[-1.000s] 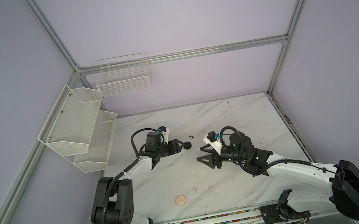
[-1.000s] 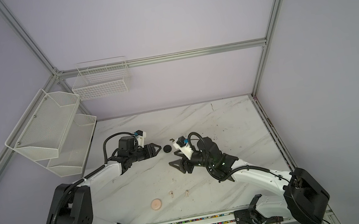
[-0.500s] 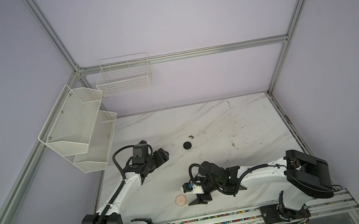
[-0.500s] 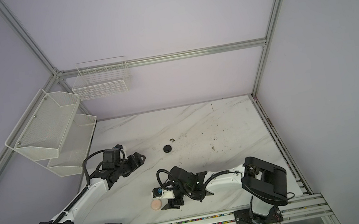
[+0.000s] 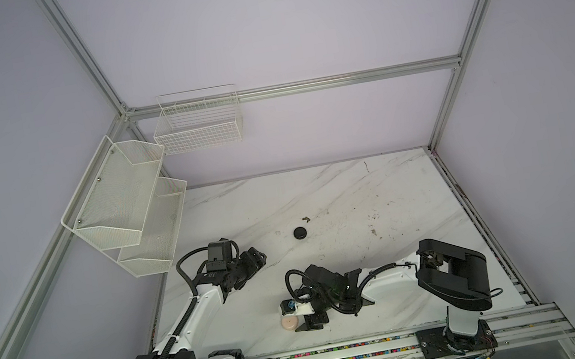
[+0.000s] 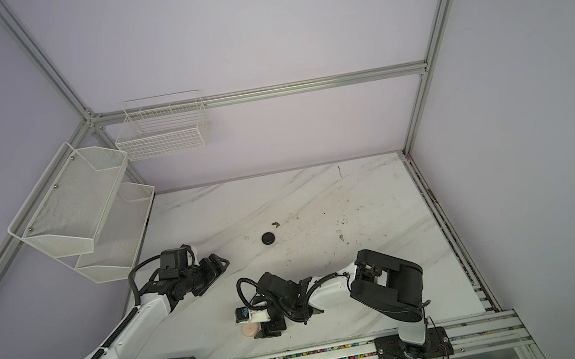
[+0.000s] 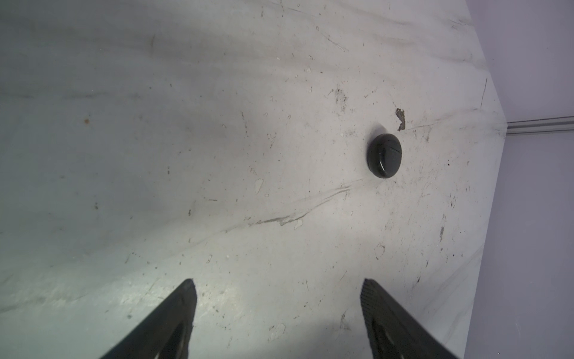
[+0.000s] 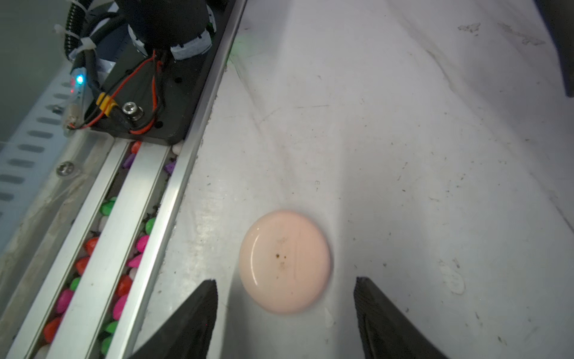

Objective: Insert wireless bluetooth earbuds into charging case
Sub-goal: Pick up the charging case from the bottom-center of the table.

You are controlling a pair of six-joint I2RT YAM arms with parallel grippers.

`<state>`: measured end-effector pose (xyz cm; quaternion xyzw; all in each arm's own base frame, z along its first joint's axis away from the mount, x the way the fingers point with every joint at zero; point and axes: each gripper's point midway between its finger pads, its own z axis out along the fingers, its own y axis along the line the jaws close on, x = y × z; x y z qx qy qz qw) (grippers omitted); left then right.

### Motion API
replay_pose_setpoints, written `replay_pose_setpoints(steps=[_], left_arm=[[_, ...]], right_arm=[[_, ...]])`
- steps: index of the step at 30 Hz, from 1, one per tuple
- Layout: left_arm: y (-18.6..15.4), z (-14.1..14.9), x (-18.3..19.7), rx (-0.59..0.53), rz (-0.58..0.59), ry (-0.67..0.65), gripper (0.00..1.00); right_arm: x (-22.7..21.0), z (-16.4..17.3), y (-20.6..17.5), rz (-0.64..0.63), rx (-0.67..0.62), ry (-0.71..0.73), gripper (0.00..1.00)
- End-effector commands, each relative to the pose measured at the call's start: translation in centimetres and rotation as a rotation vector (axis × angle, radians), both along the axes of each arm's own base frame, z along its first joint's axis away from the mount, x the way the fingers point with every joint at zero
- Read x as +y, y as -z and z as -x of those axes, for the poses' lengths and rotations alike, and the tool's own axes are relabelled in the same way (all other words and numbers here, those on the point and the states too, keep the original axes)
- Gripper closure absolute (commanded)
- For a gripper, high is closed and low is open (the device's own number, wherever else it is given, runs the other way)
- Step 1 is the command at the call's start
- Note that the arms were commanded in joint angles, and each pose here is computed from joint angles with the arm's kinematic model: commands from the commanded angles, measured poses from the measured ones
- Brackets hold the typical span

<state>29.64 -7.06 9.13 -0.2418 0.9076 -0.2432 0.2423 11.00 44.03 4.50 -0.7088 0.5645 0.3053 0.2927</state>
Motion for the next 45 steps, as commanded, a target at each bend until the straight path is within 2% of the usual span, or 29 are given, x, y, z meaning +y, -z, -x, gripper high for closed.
replay_pose_setpoints(steps=[1, 5, 12, 18, 31, 40, 43, 45], left_arm=[[0.7, 1.0, -0.1, 0.013, 0.025, -0.004, 0.17], [0.9, 1.0, -0.3, 0.018, 0.037, 0.001, 0.17], [1.0, 1.0, -0.4, 0.019, 0.039, 0.009, 0.16], [1.0, 0.9, -0.4, 0.017, 0.033, 0.014, 0.16], [1.0, -0.1, -0.5, 0.033, 0.029, 0.042, 0.17], [0.9, -0.7, 0.0, 0.039, 0.047, 0.028, 0.17], [1.5, -0.2, -0.9, 0.057, 0.109, 0.049, 0.19], [1.7, 0.2, -2.3, 0.055, 0.191, 0.088, 0.2]], right_arm=[[0.9, 0.1, -0.2, -0.022, -0.025, -0.02, 0.24], [1.3, 0.6, 0.5, -0.019, -0.006, -0.02, 0.25], [1.4, 1.0, 1.1, -0.018, 0.019, -0.013, 0.38], [1.5, 0.9, 1.5, -0.01, 0.029, -0.003, 0.42], [2.3, -1.5, 1.7, -0.019, 0.035, 0.109, 0.54], [1.6, -6.7, 0.3, -0.062, 0.001, 0.261, 0.57], [1.1, -8.8, -0.1, -0.084, -0.014, 0.303, 0.57], [0.7, -10.1, -0.1, -0.097, -0.019, 0.329, 0.57]])
